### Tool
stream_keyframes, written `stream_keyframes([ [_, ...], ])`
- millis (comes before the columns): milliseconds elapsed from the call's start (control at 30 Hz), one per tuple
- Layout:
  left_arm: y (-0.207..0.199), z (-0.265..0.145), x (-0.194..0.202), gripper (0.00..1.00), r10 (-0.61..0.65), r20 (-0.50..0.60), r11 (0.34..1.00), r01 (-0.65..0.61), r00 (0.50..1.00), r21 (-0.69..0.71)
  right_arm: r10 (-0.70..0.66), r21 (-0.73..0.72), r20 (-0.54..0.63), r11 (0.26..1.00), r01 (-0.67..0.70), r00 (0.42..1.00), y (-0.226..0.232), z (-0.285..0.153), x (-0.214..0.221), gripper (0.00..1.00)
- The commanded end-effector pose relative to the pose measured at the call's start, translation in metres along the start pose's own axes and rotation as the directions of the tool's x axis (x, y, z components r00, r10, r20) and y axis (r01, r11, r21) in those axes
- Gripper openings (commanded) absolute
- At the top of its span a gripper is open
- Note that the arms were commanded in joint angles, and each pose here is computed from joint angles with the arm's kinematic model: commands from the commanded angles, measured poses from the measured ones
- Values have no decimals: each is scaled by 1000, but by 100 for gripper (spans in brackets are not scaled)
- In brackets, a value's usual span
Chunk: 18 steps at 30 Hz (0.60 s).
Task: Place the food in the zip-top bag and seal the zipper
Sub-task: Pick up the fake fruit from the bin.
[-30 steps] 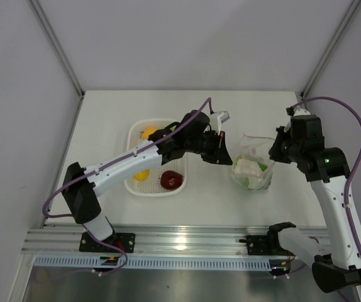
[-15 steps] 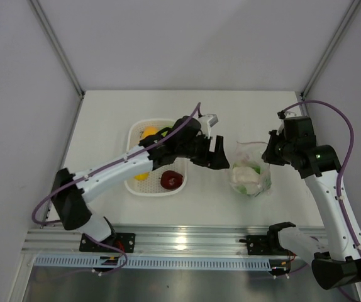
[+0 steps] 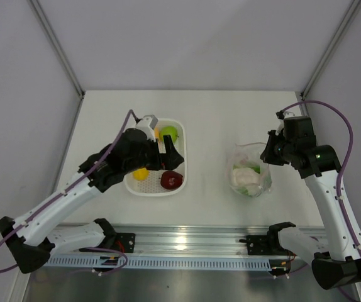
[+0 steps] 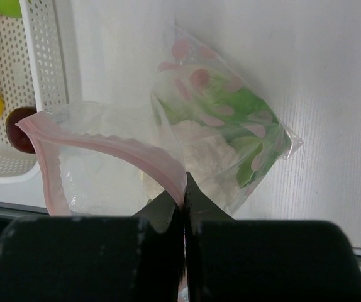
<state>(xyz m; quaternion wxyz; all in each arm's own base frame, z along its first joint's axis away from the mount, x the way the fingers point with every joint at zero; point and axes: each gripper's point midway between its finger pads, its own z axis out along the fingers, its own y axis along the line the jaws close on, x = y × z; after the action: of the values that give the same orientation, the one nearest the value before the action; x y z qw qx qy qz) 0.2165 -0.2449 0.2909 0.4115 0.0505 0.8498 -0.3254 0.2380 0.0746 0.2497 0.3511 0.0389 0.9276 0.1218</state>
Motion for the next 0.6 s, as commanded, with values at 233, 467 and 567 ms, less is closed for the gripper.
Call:
stream_keyframes([
  [233,91,29,100,99,-255,-283,947,180,925,-267,-27,-35,31,999,28,999,8,-4,-7,0],
  [467,100,60,127,99,-307,-368,933,201,878,-299,-24,-37,39,999,26,999,8,-5,-8,0],
  [567,101,69,125,100,-312,-351,932,213,883,-292,-26,-31,34,999,27,999,7,-4,-6,0],
])
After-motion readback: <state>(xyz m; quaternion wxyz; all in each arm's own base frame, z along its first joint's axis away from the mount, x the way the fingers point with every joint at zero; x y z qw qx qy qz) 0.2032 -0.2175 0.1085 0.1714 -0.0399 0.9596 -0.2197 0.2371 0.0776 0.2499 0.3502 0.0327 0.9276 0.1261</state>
